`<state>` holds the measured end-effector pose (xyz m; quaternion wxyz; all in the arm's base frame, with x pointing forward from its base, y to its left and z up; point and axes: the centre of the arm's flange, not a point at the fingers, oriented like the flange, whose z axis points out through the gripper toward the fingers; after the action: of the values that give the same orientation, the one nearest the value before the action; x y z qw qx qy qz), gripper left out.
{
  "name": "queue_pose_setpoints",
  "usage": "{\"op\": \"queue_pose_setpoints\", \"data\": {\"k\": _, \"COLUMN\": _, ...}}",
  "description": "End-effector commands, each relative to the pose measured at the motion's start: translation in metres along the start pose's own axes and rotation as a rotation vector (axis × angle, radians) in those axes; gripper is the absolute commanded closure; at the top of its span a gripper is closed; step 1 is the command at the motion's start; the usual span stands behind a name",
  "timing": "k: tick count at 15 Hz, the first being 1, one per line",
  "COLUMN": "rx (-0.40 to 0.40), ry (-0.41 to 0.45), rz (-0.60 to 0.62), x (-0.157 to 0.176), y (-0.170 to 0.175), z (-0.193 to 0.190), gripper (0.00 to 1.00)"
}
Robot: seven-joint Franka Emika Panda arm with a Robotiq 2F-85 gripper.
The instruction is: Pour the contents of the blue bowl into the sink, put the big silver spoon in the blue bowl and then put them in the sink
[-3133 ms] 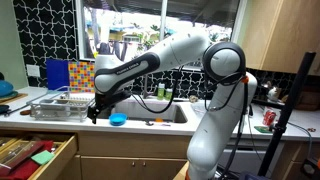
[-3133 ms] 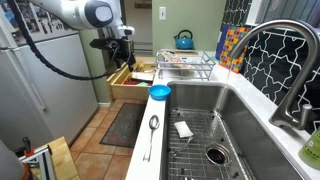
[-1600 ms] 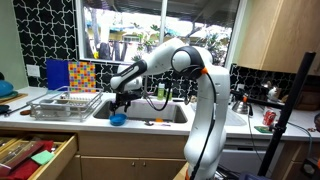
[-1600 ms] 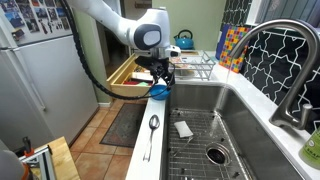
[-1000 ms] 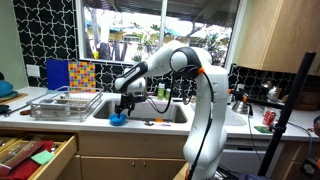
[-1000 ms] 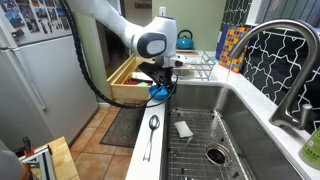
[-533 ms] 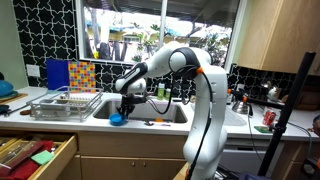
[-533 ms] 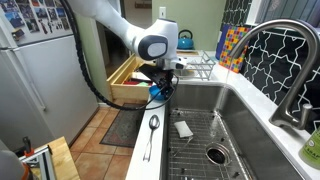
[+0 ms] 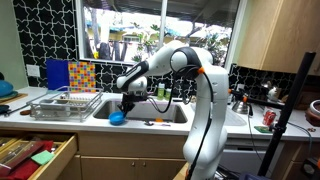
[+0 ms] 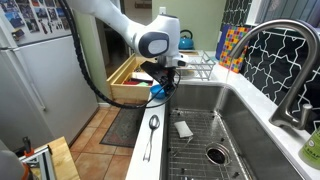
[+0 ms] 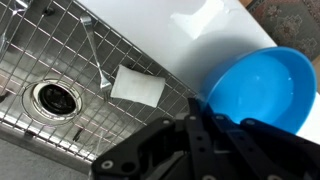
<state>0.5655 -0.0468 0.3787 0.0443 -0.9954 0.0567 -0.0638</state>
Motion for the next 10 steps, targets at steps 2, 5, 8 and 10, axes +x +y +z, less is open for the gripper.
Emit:
{"op": "queue_pose_setpoints", "data": {"k": 2, "rx": 0.019, "ry": 0.067, "rz": 0.062, "x": -0.007, "y": 0.019, "z": -0.027, "gripper": 0.99}}
{"op": "queue_pose_setpoints", "data": {"k": 5, "rx": -0.005, "ry": 0.138, "rz": 0.116, "x": -0.010, "y": 0.035, "z": -0.059, "gripper": 0.99}}
{"op": "queue_pose_setpoints", "data": {"k": 8, "rx": -0.041, "ry": 0.201, "rz": 0.200, "x": -0.013, "y": 0.058, "z": -0.092, "gripper": 0.99}}
{"op": "queue_pose_setpoints", "data": {"k": 10, "rx": -0.020, "ry": 0.180, "rz": 0.166, "x": 0.000, "y": 0.054, "z": -0.086, "gripper": 0.95}}
